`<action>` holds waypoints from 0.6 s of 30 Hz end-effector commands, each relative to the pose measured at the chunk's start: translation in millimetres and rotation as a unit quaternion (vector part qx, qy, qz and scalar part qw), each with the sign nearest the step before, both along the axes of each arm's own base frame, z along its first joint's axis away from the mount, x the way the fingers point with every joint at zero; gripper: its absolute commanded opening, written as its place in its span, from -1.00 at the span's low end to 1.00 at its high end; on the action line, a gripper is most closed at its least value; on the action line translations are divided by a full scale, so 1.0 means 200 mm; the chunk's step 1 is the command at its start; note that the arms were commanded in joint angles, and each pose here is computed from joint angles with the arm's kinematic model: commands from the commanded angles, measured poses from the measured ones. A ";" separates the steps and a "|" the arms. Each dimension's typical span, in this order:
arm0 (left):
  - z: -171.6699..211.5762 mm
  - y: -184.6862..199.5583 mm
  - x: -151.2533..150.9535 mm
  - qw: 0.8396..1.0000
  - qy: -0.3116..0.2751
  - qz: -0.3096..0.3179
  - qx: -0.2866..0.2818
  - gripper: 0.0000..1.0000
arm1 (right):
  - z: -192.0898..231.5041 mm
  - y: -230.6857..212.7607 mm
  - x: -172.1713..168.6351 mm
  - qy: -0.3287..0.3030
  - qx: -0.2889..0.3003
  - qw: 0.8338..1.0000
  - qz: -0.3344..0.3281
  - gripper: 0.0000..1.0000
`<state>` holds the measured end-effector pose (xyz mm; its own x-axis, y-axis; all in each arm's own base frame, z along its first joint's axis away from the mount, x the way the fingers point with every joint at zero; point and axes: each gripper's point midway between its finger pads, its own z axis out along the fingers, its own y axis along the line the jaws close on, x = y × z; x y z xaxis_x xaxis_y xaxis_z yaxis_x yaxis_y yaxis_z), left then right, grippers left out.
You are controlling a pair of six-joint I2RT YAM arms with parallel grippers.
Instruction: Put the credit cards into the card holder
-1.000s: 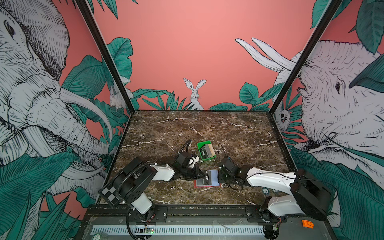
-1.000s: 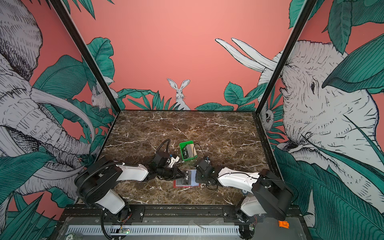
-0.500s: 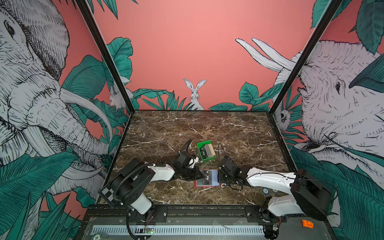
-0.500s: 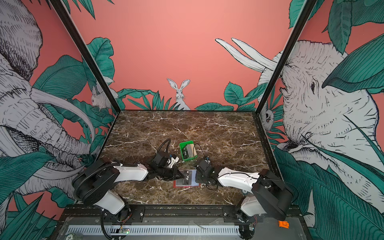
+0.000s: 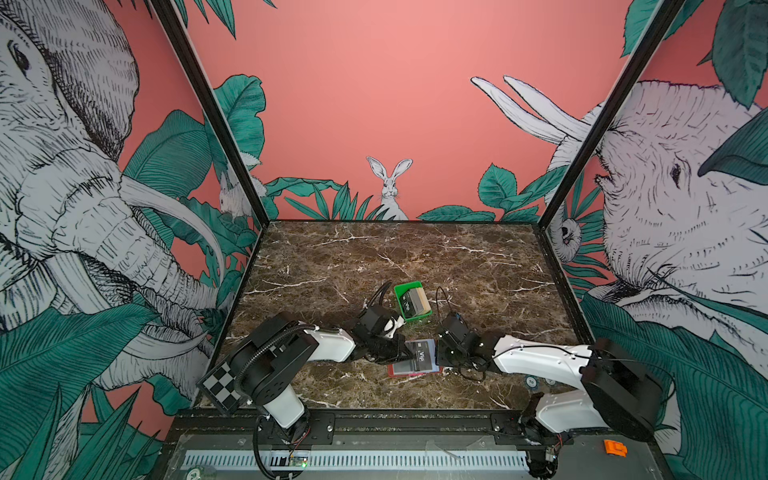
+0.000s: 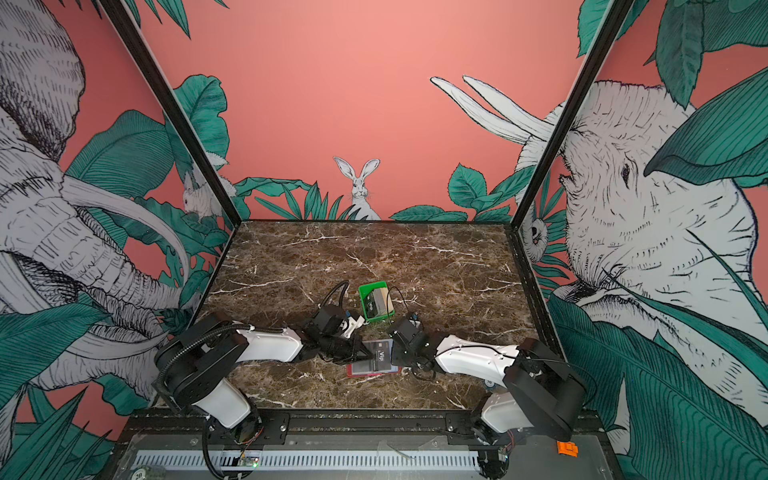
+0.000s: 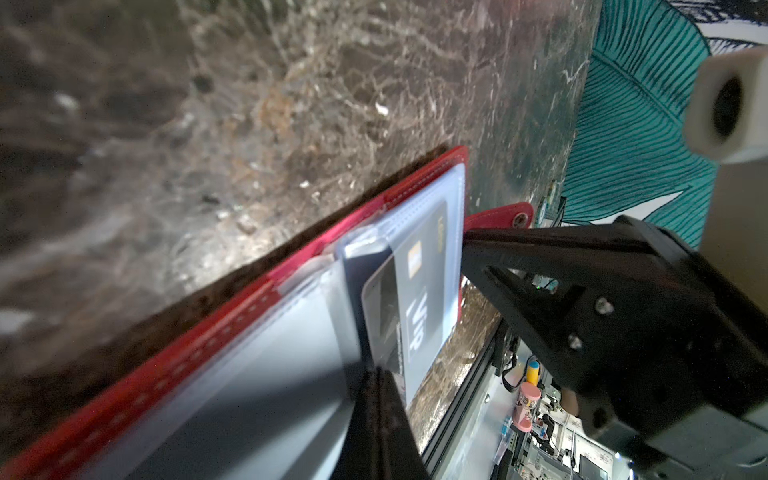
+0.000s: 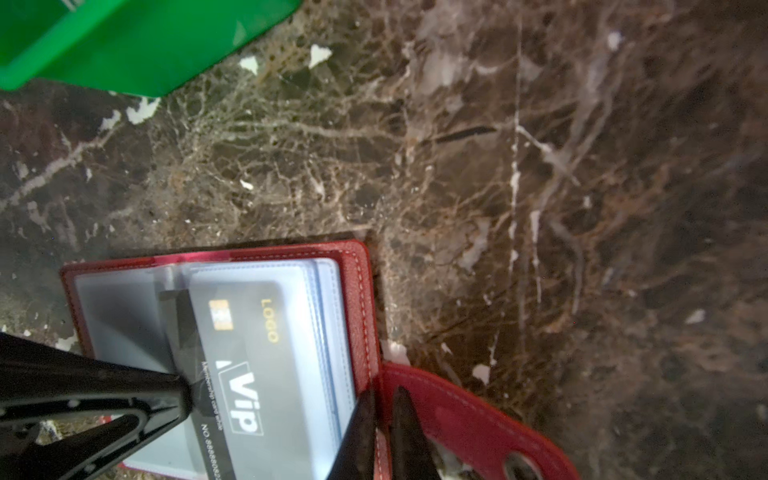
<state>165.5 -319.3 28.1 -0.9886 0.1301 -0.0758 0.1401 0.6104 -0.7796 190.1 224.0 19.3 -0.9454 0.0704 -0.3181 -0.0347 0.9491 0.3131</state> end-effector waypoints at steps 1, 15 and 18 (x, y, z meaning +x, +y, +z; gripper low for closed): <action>0.02 -0.04 0.01 1.000 -0.005 0.000 -0.006 -0.90 | -0.07 -0.04 -0.03 0.007 -0.018 1.000 -0.002 -0.79; 0.03 -0.09 0.02 1.000 -0.003 0.002 -0.021 -0.90 | -0.07 -0.04 -0.04 0.007 -0.017 1.000 -0.002 -0.79; 0.01 -0.07 0.02 1.000 -0.006 0.006 -0.009 -0.90 | -0.08 -0.04 -0.04 0.008 -0.017 1.000 -0.003 -0.79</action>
<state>165.8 -328.5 26.2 -0.9904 0.1222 -0.0646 0.1255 0.5991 -0.7908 190.1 224.2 19.1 -0.9425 0.0726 -0.3263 -0.0360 0.9484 0.3151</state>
